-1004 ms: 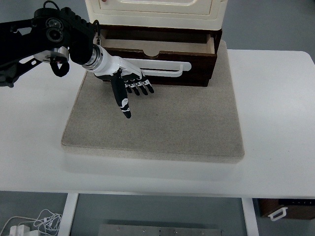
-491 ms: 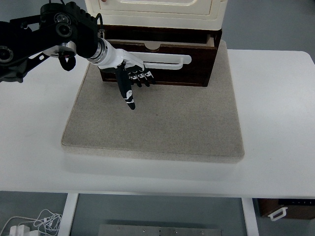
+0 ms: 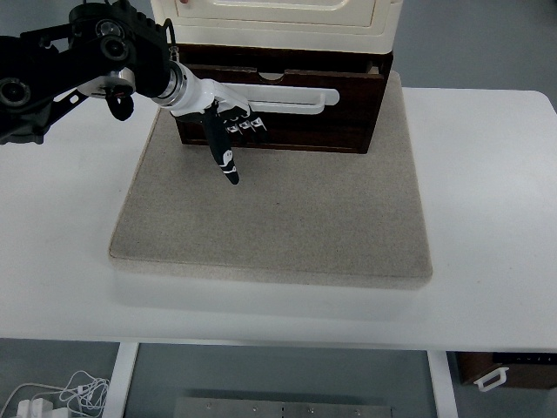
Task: Close the drawer under the combination cabinet
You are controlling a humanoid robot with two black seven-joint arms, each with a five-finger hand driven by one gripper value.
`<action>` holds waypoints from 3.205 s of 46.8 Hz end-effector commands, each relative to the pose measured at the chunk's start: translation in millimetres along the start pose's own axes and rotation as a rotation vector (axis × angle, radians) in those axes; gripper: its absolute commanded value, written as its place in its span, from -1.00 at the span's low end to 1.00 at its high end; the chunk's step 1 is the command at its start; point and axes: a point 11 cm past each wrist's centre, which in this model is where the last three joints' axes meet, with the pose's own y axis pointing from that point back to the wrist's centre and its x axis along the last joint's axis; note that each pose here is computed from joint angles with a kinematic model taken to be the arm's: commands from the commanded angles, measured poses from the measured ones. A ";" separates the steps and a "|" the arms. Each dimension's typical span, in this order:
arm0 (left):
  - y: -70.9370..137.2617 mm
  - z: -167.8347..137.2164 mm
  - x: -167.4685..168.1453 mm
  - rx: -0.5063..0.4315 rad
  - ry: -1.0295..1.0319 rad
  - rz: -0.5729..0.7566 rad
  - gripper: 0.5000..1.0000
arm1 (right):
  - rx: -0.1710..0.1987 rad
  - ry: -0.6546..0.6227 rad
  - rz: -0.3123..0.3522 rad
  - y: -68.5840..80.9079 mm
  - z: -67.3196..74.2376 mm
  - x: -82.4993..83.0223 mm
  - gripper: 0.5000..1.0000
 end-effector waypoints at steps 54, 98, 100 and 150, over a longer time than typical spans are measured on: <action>5.7 -3.8 25.0 -0.018 0.069 0.107 0.96 | 0.000 0.001 0.000 0.0 0.1 0.0 0.81; 54.1 99.2 9.1 -0.516 0.056 -0.030 0.99 | 0.000 0.001 0.000 0.0 0.1 0.0 0.81; 63.2 104.5 15.7 -0.563 0.067 -0.012 0.98 | 0.000 0.001 0.000 0.0 0.1 0.0 0.81; 257.8 32.0 198.4 -1.431 0.835 0.808 0.99 | 0.000 -0.001 0.000 0.0 0.0 0.0 0.81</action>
